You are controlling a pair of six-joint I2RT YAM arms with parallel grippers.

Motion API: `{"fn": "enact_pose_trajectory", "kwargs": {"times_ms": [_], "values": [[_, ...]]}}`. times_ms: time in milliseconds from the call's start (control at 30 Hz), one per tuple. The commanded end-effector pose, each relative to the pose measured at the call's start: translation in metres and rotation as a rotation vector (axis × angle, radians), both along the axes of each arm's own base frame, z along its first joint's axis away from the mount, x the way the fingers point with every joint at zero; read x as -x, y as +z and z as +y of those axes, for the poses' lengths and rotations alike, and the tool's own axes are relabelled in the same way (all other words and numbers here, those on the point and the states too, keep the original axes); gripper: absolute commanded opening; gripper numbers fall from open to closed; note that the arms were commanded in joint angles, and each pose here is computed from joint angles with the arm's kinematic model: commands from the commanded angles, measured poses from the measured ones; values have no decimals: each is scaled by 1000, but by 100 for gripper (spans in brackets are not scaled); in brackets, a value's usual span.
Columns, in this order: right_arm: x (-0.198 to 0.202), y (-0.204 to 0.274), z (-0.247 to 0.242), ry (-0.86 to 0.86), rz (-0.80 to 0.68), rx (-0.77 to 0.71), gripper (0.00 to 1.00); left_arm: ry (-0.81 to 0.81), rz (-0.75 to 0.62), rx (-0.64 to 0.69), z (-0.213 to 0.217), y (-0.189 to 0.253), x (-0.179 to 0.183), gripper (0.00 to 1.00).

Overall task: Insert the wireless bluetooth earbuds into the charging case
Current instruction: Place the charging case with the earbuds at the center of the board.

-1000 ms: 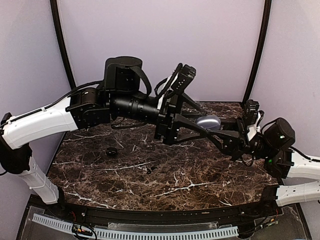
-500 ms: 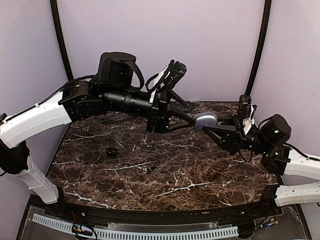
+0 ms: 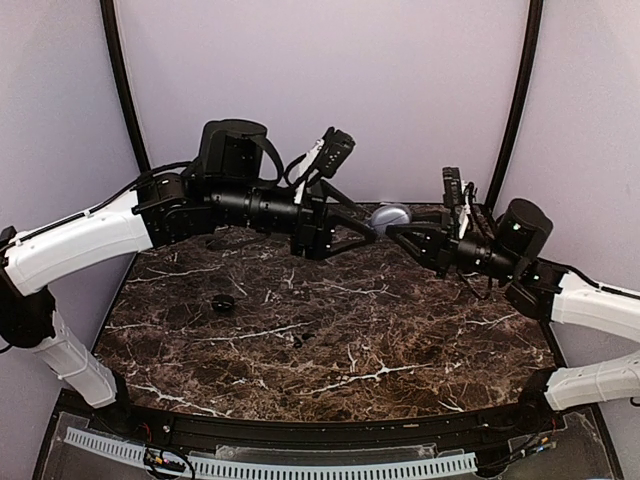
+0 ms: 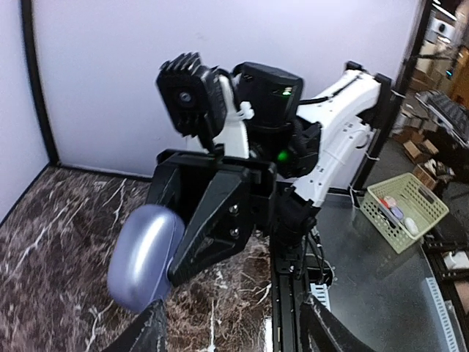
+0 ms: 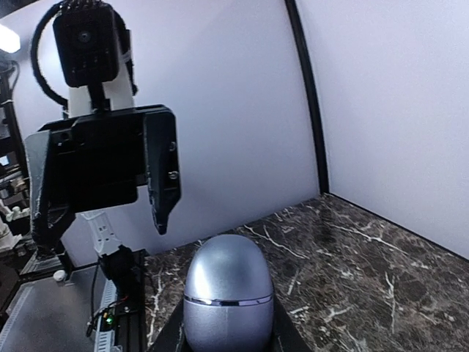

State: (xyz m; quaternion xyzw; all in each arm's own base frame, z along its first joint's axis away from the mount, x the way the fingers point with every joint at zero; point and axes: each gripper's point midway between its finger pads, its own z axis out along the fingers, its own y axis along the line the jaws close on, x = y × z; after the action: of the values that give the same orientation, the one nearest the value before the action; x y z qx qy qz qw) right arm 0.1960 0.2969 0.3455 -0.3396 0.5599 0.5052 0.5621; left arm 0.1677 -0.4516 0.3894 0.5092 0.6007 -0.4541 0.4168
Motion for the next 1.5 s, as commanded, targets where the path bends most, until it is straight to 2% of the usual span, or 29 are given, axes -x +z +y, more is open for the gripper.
{"fn": "enact_pose_trajectory", "kwargs": {"times_ms": [0,167,367,400,433,667,933,967,1100,1167,1267,1333,1367,1433,1467], "values": [[-67,-46,-5,-216,161,144,0,219,106,121,44,15,-54,63],[-118,-100,-16,-356,314,217,0,413,232,119,85,-21,-101,73],[-150,-169,-18,-342,504,313,0,694,409,71,149,-99,-146,79],[-151,-181,-17,-326,531,335,0,729,431,93,160,-100,-150,80],[-152,-193,-16,-313,560,354,0,754,456,75,166,-116,-151,81],[-153,-252,-13,-243,720,393,3,877,528,63,197,-146,-157,82],[-160,-290,-20,-250,814,443,8,949,567,52,218,-166,-155,85],[-161,-292,-22,-258,822,441,10,954,566,52,220,-166,-155,85],[-167,-295,-31,-299,841,447,43,975,579,42,225,-170,-156,88],[-170,-296,-36,-326,841,456,53,991,589,40,228,-173,-157,90],[-177,-293,-50,-391,834,472,70,1034,603,38,236,-175,-159,98],[-183,-287,-62,-451,821,482,79,1080,612,45,247,-175,-159,99],[-186,-285,-69,-486,813,489,89,1097,623,42,250,-177,-158,99],[-192,-278,-81,-542,794,496,98,1155,634,36,262,-182,-157,99],[-194,-275,-86,-568,787,499,99,1212,639,17,274,-188,-156,99]]}}
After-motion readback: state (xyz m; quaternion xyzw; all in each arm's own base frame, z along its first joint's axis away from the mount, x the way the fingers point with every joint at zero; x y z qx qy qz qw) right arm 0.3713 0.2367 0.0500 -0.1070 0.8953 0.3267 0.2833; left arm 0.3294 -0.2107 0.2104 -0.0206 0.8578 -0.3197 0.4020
